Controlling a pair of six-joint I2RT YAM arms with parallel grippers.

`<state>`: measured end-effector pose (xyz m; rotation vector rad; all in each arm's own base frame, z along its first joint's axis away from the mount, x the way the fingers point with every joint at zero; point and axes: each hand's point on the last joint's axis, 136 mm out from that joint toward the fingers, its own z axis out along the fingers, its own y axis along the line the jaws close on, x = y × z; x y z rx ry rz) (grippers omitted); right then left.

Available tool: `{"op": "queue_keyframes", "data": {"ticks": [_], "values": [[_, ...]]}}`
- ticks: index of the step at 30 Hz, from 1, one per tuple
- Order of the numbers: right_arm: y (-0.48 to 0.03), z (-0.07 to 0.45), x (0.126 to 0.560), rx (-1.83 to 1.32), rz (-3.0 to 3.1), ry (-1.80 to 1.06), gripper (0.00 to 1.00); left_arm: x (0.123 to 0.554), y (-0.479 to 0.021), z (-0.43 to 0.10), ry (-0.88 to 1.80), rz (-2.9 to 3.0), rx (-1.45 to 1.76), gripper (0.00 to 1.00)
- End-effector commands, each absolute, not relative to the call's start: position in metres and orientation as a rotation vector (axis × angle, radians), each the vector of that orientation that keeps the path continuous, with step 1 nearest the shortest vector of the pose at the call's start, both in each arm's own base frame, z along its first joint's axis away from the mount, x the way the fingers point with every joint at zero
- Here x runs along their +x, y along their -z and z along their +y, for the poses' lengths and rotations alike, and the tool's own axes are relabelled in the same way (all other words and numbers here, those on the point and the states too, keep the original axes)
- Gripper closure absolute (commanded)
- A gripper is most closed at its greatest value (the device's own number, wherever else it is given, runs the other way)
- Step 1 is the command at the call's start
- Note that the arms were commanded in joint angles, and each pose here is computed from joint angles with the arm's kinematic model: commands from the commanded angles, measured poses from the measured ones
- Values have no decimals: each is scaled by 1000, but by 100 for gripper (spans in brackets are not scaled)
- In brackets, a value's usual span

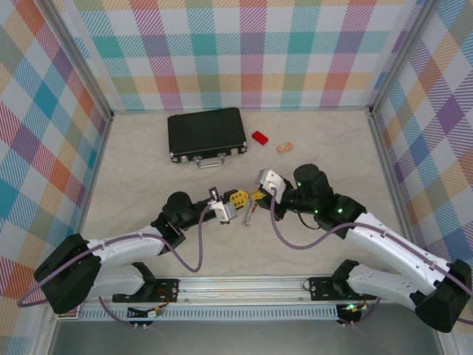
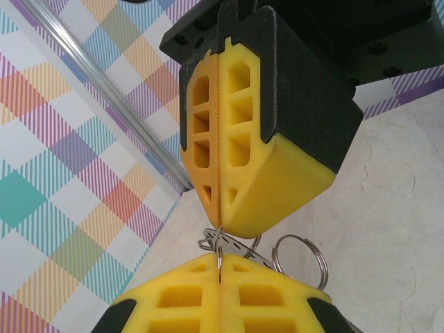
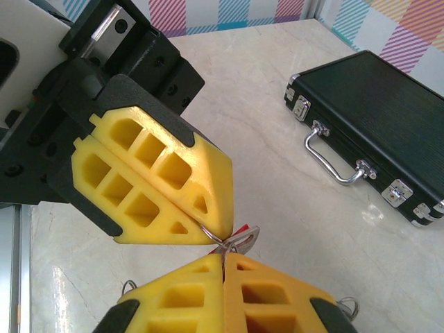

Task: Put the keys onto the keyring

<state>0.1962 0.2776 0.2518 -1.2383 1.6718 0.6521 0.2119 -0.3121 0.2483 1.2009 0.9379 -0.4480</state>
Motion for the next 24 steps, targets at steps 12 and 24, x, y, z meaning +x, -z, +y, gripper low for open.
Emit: {"op": "queue_keyframes", "data": {"ticks": [12, 24], "values": [[-274, 288, 179, -1264, 1563, -763, 100, 206, -257, -320, 495, 903, 1213, 100], [-273, 282, 186, -1189, 1564, -727, 100, 205, -272, -311, 489, 872, 1126, 100]]}}
